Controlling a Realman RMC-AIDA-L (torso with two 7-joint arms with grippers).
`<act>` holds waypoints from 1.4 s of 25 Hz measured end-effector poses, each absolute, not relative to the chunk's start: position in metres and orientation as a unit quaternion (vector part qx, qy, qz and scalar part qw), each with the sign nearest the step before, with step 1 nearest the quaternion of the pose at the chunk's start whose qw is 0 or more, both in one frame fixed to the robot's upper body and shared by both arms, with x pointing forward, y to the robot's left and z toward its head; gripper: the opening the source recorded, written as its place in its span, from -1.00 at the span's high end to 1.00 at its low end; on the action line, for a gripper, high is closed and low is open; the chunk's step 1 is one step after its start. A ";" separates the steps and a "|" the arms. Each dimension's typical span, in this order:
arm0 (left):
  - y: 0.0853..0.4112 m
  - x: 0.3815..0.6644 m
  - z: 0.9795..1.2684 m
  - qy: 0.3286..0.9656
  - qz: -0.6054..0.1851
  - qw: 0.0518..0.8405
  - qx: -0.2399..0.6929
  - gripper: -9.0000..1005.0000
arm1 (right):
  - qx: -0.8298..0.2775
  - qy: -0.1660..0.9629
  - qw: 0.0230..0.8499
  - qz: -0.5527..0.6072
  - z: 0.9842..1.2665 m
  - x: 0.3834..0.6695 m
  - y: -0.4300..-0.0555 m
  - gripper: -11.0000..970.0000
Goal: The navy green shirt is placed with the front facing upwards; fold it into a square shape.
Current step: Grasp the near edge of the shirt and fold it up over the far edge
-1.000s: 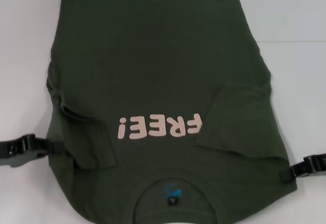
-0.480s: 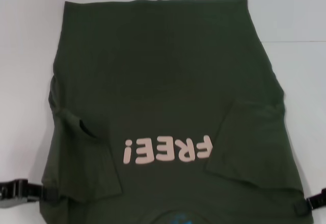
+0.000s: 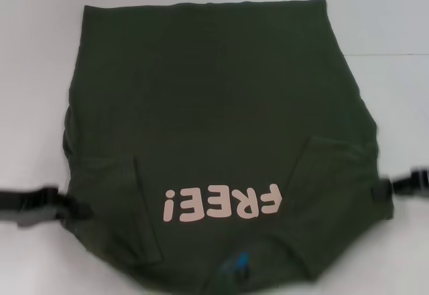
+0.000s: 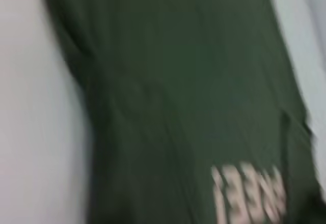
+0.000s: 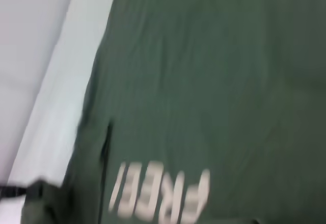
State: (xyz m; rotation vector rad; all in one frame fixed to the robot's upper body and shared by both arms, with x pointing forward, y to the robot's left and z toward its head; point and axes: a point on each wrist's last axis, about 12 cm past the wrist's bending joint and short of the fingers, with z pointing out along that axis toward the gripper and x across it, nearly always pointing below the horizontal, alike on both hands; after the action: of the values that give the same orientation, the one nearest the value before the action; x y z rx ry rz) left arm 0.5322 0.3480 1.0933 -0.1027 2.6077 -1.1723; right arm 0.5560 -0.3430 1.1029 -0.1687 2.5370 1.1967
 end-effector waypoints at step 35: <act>0.300 0.675 1.140 0.906 -0.180 0.375 -0.078 0.99 | 0.011 0.873 0.447 0.195 1.134 0.688 -0.273 0.84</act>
State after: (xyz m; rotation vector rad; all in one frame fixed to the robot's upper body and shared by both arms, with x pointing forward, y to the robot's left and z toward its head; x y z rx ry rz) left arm 0.6751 0.3002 1.1397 -0.2000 2.3197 -0.4621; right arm 0.6883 -0.2729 1.1335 0.0282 2.1624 0.4824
